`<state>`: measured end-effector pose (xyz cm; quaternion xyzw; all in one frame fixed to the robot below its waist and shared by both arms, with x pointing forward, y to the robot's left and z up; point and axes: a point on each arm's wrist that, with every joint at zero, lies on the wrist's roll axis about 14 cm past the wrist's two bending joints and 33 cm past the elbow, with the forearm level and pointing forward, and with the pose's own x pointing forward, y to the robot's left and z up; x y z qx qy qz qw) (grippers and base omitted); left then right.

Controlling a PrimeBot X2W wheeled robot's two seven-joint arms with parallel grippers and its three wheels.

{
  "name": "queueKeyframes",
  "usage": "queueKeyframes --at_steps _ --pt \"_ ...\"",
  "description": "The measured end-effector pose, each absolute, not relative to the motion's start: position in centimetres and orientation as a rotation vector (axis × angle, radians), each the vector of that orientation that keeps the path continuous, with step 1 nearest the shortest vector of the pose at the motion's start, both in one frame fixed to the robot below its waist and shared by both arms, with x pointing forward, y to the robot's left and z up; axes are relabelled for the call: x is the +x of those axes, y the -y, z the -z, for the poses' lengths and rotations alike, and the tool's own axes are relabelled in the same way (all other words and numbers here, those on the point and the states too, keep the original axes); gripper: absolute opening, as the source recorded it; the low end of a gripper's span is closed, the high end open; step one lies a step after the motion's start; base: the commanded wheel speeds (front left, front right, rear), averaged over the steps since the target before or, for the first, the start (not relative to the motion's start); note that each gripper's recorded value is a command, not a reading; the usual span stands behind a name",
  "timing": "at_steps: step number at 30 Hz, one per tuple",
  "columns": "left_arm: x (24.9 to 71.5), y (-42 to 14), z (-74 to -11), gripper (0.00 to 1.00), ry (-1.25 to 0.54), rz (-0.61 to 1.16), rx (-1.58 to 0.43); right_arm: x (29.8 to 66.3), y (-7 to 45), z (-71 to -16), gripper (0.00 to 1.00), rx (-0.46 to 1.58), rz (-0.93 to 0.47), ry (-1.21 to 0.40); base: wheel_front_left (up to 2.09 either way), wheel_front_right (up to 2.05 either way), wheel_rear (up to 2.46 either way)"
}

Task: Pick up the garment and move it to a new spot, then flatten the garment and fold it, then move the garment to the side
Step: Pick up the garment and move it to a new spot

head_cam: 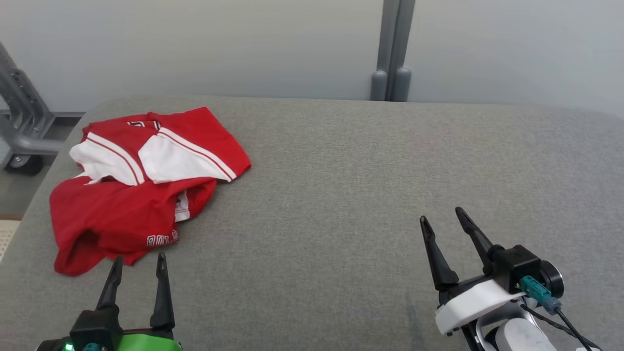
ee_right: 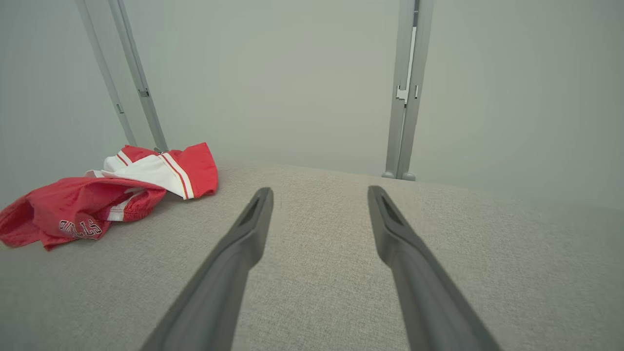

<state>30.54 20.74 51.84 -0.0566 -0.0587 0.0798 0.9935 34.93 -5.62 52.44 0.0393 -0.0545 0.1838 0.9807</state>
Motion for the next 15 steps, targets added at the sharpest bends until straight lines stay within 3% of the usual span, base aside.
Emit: queueKeyframes --at_steps 15 --pt "26.0 -24.5 -51.7 1.00 0.131 -0.316 -0.101 34.9 -1.0 -52.8 1.00 0.093 -0.574 0.106 0.00 0.00 0.00"
